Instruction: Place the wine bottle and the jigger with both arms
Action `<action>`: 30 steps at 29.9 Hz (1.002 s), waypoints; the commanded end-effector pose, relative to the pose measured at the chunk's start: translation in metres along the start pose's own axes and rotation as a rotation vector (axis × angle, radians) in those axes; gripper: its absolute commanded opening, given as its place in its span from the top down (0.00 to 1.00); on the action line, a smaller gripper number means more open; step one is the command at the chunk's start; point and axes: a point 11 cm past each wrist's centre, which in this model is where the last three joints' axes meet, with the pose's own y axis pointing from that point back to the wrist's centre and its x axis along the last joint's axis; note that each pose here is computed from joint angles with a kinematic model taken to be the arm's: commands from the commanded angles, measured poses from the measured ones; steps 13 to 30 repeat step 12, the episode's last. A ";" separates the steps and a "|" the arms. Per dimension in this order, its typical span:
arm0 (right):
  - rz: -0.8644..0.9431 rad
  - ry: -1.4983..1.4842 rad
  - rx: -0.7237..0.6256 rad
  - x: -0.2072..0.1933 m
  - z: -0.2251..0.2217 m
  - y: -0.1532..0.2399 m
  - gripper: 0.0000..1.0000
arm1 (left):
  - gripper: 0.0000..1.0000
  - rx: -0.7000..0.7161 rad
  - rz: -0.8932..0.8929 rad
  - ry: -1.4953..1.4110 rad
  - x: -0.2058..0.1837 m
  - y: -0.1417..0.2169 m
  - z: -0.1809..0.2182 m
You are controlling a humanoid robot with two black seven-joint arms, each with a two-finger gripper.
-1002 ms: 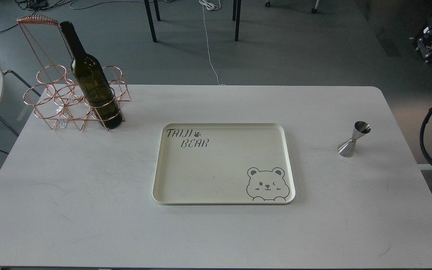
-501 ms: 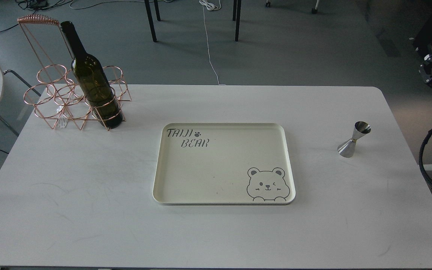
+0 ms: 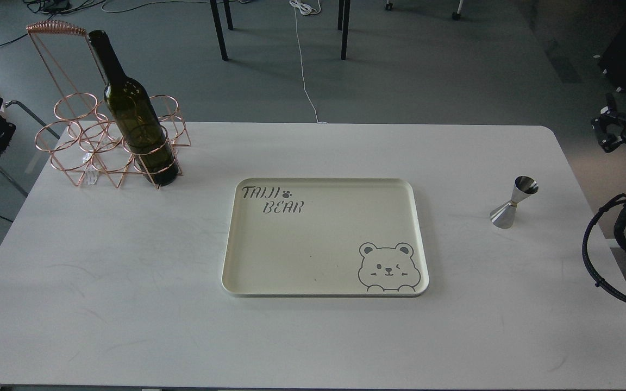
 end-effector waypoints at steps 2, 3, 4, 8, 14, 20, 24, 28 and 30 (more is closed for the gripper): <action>0.036 -0.019 0.004 0.014 0.005 0.010 0.00 | 0.02 0.007 0.014 0.010 0.005 0.004 -0.008; 0.045 -0.011 0.005 0.018 0.004 0.011 0.00 | 0.02 0.009 0.019 0.012 0.008 0.006 -0.010; 0.056 -0.001 0.006 0.022 0.003 0.012 0.00 | 0.02 0.011 0.024 0.010 0.010 0.008 -0.011; 0.072 0.009 0.001 0.028 0.009 0.014 0.01 | 0.02 0.035 0.030 -0.001 0.015 0.013 -0.017; 0.052 0.010 -0.004 0.021 0.009 0.011 0.00 | 0.01 0.049 0.018 0.010 0.011 0.015 -0.024; 0.052 0.010 -0.004 0.021 0.009 0.011 0.00 | 0.01 0.049 0.018 0.010 0.011 0.015 -0.024; 0.052 0.010 -0.004 0.021 0.009 0.011 0.00 | 0.01 0.049 0.018 0.010 0.011 0.015 -0.024; 0.052 0.010 -0.004 0.021 0.009 0.011 0.00 | 0.01 0.049 0.018 0.010 0.011 0.015 -0.024; 0.052 0.010 -0.004 0.021 0.009 0.011 0.00 | 0.01 0.049 0.018 0.010 0.011 0.015 -0.024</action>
